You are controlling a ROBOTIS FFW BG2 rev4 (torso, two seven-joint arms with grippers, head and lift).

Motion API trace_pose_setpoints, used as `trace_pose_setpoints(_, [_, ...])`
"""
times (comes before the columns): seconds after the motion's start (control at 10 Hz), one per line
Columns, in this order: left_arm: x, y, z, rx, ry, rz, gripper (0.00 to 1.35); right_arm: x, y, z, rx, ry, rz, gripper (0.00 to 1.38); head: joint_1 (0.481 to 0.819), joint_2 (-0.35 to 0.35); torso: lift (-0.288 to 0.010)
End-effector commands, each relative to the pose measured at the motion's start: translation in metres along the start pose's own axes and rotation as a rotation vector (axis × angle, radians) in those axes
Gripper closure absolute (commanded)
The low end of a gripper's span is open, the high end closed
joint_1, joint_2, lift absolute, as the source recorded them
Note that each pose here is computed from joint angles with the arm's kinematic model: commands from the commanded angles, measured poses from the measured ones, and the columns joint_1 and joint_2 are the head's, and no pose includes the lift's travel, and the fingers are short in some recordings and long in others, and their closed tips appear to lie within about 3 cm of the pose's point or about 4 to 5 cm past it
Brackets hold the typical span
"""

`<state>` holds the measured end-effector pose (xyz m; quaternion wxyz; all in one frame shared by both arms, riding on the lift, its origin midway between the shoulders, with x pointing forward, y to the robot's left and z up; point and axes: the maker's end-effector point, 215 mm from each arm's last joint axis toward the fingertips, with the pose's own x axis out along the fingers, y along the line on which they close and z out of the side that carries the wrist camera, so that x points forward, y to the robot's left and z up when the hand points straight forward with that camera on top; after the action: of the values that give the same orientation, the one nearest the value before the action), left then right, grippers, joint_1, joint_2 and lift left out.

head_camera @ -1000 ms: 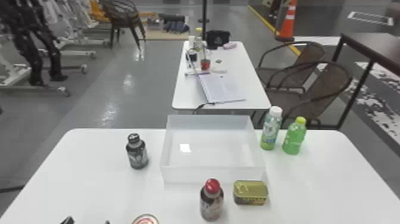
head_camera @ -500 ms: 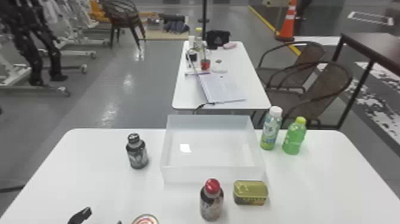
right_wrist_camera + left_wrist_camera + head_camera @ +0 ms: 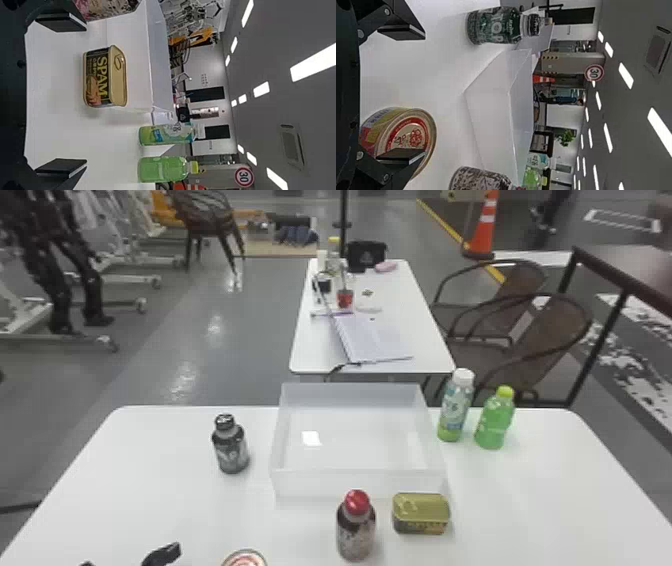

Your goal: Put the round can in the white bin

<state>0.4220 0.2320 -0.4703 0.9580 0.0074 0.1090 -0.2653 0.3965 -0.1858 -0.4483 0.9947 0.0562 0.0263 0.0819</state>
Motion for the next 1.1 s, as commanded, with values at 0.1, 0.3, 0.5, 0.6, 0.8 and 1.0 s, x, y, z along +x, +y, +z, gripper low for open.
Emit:
trace_pose_setpoints(0.1, [0.007,-0.005,-0.001,0.005,0.024,-0.048,0.25,0.003,0.0,0.002,0.001,-0.008,-0.001,0.09,0.549,0.0,-0.1])
trace_pose_setpoints(0.3, [0.007,-0.012,0.0,0.015,0.025,-0.087,0.25,0.003,-0.001,0.002,0.001,-0.008,-0.003,0.1,0.549,0.0,-0.1])
trace_pose_setpoints(0.5, [0.012,-0.026,0.004,0.043,0.025,-0.152,0.25,0.003,-0.003,0.002,0.0,-0.008,-0.004,0.09,0.549,0.0,-0.1])
trace_pose_setpoints(0.6, [0.016,-0.03,0.009,0.062,0.019,-0.175,0.25,0.005,-0.003,0.004,-0.002,-0.011,-0.005,0.1,0.549,0.0,-0.1])
trace_pose_setpoints(0.8, [0.023,-0.044,0.011,0.097,0.034,-0.271,0.25,0.007,-0.007,0.007,-0.003,-0.018,-0.009,0.1,0.549,0.0,-0.1])
trace_pose_setpoints(1.0, [0.026,-0.045,0.003,0.114,0.082,-0.302,0.25,0.017,-0.01,0.018,-0.006,-0.046,-0.012,0.1,0.549,0.0,-0.1])
